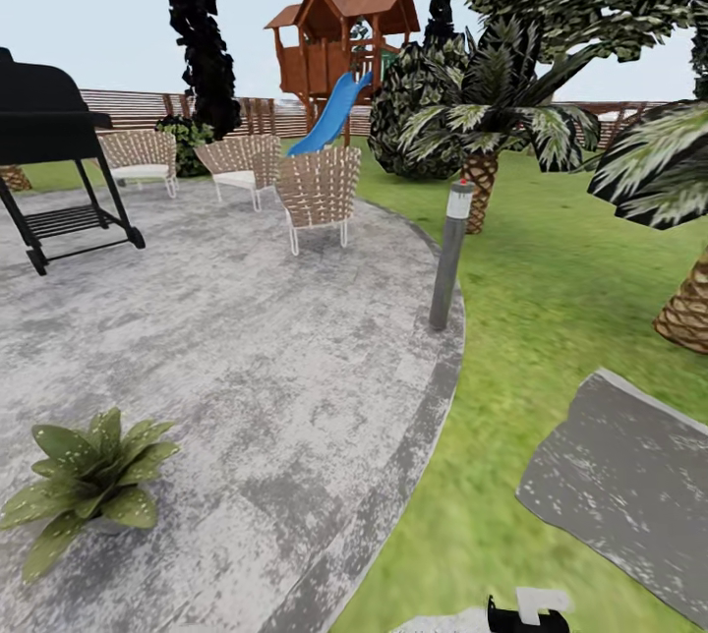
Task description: Pick up the pesticide atomizer in the garden and spray insectifuge to fully cover both potted plants in the garden.
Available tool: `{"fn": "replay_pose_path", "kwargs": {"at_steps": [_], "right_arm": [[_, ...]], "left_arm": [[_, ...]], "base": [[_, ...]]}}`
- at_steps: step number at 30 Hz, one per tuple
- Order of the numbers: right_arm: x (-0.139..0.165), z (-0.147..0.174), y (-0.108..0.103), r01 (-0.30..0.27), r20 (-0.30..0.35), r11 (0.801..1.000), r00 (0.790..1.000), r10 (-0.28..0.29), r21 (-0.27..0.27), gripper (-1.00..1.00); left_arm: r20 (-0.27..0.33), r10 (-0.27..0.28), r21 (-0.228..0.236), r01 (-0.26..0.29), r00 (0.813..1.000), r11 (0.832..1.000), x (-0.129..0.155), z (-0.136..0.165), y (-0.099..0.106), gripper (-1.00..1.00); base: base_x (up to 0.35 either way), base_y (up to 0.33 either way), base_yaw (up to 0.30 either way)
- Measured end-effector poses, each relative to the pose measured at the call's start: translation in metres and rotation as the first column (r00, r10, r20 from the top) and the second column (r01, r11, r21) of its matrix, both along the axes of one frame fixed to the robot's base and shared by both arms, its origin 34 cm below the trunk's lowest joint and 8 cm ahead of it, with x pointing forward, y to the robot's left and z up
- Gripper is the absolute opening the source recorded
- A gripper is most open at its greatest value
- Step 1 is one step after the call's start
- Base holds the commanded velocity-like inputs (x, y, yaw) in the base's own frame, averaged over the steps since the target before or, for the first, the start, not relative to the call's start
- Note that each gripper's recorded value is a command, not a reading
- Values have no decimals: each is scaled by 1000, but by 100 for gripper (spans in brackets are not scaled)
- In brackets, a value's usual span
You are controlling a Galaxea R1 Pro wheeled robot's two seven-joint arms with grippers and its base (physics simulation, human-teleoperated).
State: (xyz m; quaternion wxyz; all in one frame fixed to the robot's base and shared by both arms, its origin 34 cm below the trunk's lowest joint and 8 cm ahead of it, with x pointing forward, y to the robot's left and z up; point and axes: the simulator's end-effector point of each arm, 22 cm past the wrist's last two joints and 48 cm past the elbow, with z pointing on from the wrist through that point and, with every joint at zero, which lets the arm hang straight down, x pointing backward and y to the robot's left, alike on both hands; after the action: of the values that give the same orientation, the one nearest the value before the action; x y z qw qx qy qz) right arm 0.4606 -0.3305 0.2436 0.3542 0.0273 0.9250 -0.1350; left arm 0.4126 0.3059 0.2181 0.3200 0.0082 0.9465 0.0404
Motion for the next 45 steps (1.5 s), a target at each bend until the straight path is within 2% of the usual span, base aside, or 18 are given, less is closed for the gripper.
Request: {"fn": "replay_pose_path", "kwargs": {"at_steps": [45], "right_arm": [[0,0,0,-1,0,1000,1000,1,0,100]], "left_arm": [[-1,12,4,-12,1000,1000,-1,0,4,-100]], "base": [[0,0,-292]]}}
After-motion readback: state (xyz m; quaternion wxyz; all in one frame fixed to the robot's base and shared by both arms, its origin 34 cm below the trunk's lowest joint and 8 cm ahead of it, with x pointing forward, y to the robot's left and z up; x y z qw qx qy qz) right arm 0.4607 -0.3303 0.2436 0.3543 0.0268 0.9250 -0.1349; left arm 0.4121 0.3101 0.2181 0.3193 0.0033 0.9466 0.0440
